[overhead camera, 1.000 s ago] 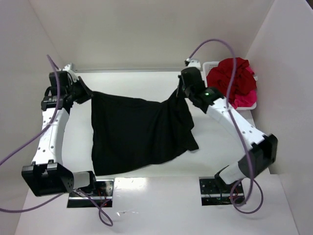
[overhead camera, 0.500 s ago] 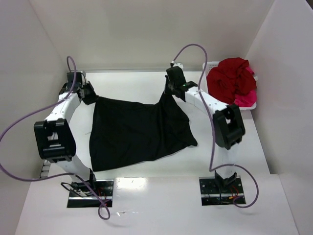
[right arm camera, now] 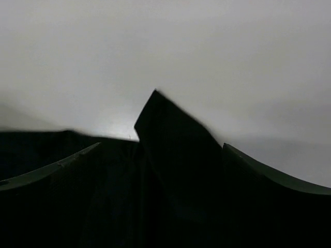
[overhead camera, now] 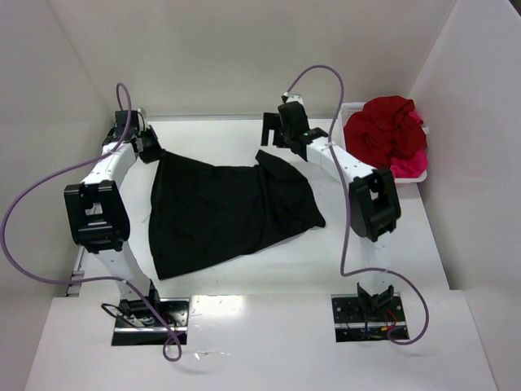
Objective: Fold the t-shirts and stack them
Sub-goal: Flatten out the tshirt
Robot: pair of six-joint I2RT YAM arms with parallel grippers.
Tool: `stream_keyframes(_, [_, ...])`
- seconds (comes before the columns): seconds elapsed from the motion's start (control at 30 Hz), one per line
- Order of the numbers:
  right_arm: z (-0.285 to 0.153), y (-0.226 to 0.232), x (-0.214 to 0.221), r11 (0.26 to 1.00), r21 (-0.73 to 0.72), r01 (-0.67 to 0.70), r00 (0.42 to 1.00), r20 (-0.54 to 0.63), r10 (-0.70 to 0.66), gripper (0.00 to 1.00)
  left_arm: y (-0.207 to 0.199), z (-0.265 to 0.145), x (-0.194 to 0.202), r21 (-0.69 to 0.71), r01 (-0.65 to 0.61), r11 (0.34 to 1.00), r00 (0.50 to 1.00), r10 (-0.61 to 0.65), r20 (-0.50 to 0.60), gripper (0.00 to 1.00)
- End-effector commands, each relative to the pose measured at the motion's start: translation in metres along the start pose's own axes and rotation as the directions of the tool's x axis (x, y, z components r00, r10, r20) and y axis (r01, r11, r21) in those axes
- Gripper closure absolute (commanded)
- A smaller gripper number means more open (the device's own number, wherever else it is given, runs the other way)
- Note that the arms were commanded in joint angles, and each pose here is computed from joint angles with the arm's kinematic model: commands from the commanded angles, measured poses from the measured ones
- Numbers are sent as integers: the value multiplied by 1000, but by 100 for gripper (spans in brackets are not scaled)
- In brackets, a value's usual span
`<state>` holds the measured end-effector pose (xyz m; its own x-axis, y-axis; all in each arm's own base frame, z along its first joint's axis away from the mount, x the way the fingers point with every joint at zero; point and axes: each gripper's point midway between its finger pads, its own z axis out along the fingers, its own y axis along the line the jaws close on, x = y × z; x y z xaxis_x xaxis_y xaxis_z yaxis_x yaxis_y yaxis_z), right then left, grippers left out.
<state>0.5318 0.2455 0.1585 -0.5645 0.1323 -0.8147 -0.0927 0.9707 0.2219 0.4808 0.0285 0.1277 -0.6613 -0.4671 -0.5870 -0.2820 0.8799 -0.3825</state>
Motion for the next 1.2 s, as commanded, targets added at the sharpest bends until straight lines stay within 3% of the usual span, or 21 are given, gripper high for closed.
stream_keyframes(0.0, [-54, 22, -36, 988, -150, 41, 995, 93, -28, 0, -7, 0, -21, 33, -50, 998, 998, 48, 43, 100])
stream_keyframes(0.13, [-51, 10, 26, 982, -122, 144, 989, -20, -148, 5, -9, 4, -21, 47, -57, 997, 998, 56, 29, 100])
stream_keyframes(0.3, [-61, 19, 63, 962, -117, 246, 966, -53, -253, 8, -11, 3, -20, 57, -58, 997, 998, 56, 26, 100])
stream_keyframes(0.43, [-52, 25, 80, 955, -114, 275, 955, -80, -285, 8, -10, 4, -16, 63, -64, 996, 998, 64, 15, 100])
stream_keyframes(0.63, [-19, 3, 75, 958, 129, 254, 966, -82, -245, 18, -11, 6, -14, 72, -65, 995, 998, 64, 12, 100])
stream_keyframes(0.87, [3, -6, 84, 940, 204, 273, 960, -116, -254, 25, -12, 2, -16, 75, -67, 995, 998, 66, 21, 100])
stream_keyframes(1.03, [16, -7, 98, 936, 208, 284, 954, -155, -255, 45, -11, 1, -17, 88, -70, 994, 997, 69, 19, 100])
stream_keyframes(1.07, [16, -4, 94, 941, 208, 267, 960, -144, -240, 56, -13, -2, -19, 90, -73, 993, 997, 71, 27, 100])
stream_keyframes(1.13, [19, -3, 94, 943, 210, 257, 963, -142, -231, 65, -11, -1, -16, 88, -70, 994, 997, 69, 19, 100])
stream_keyframes(1.17, [19, -6, 85, 945, 225, 237, 969, -121, -214, 77, -7, -1, -18, 82, -64, 995, 998, 63, 22, 100])
